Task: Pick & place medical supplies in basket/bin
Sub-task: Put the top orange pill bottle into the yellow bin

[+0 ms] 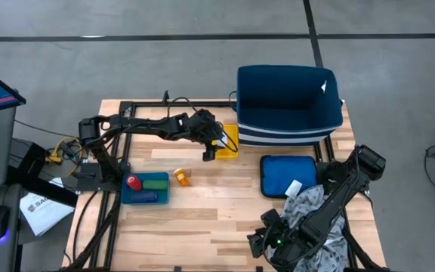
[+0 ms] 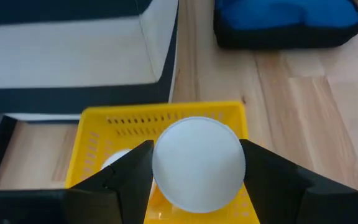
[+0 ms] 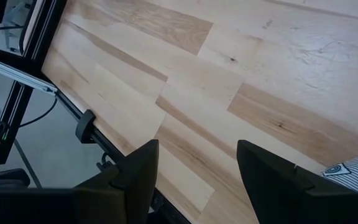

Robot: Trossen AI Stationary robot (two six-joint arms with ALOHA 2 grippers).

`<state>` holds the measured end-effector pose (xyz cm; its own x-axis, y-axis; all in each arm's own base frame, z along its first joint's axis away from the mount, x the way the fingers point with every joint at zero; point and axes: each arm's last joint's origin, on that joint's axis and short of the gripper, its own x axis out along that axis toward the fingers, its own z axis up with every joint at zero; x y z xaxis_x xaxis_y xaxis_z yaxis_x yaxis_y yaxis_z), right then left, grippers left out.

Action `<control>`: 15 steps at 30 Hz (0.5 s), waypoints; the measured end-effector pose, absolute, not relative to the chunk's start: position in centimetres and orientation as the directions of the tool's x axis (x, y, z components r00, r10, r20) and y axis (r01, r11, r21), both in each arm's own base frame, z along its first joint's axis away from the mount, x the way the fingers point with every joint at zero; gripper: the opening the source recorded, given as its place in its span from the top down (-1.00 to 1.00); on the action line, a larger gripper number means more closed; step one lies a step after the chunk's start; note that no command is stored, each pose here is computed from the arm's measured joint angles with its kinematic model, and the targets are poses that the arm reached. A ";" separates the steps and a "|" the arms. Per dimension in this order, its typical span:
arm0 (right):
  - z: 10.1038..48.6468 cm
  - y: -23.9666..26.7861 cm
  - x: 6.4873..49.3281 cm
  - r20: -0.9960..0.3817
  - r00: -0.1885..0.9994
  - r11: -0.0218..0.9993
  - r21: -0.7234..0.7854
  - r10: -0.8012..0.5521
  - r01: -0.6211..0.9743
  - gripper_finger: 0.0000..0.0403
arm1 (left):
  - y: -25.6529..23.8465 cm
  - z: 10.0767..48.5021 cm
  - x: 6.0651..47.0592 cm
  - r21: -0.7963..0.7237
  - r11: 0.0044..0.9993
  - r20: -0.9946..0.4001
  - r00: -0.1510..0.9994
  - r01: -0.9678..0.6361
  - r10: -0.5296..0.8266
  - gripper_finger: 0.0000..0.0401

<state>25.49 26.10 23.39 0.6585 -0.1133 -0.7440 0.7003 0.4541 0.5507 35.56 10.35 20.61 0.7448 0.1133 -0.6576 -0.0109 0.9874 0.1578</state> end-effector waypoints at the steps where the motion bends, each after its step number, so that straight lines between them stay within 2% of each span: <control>1: 23.4 26.1 25.5 -0.744 0.658 0.454 0.550 -0.114 0.701 -0.06 | 10.4 20.6 35.6 0.158 0.987 -0.655 0.747 -0.013 0.114 -0.07; 15: 23.4 25.8 25.9 -0.742 0.661 0.441 0.558 -0.115 0.703 -0.06 | 10.5 19.1 36.6 0.150 0.989 -0.678 0.728 -0.002 0.104 -0.07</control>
